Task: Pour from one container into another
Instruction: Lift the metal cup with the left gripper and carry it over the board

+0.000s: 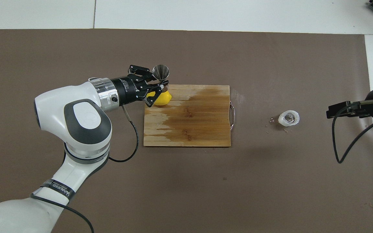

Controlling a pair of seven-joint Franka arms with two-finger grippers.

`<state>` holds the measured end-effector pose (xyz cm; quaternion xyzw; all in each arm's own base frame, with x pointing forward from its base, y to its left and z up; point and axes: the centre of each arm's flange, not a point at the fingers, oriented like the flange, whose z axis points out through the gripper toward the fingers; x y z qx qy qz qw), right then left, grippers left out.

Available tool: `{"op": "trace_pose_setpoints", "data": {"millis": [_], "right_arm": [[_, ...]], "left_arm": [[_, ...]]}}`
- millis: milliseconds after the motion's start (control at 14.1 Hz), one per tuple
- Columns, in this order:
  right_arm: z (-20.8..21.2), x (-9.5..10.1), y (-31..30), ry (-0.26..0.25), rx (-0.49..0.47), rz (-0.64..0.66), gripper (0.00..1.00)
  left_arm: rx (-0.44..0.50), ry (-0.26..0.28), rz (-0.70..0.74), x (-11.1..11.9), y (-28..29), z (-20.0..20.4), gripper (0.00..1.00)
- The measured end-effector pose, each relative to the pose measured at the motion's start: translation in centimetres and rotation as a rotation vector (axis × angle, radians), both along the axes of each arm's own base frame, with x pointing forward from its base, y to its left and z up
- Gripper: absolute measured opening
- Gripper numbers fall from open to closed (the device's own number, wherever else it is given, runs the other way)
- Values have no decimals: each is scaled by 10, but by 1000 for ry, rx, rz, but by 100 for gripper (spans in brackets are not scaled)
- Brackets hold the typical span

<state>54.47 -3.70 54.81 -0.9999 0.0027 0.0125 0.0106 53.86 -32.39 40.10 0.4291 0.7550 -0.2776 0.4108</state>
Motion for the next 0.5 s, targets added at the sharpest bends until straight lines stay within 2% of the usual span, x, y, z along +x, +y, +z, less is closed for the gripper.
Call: {"op": "trace_pose_setpoints", "data": {"millis": [213, 497], "right_arm": [[0, 0, 0, 0, 0, 0, 100], [0, 0, 0, 0, 0, 0, 100]], "left_arm": [[-16, 29, 13, -19, -19, -13, 25], [-21, -41, 2, -43, -26, -63, 25]]}}
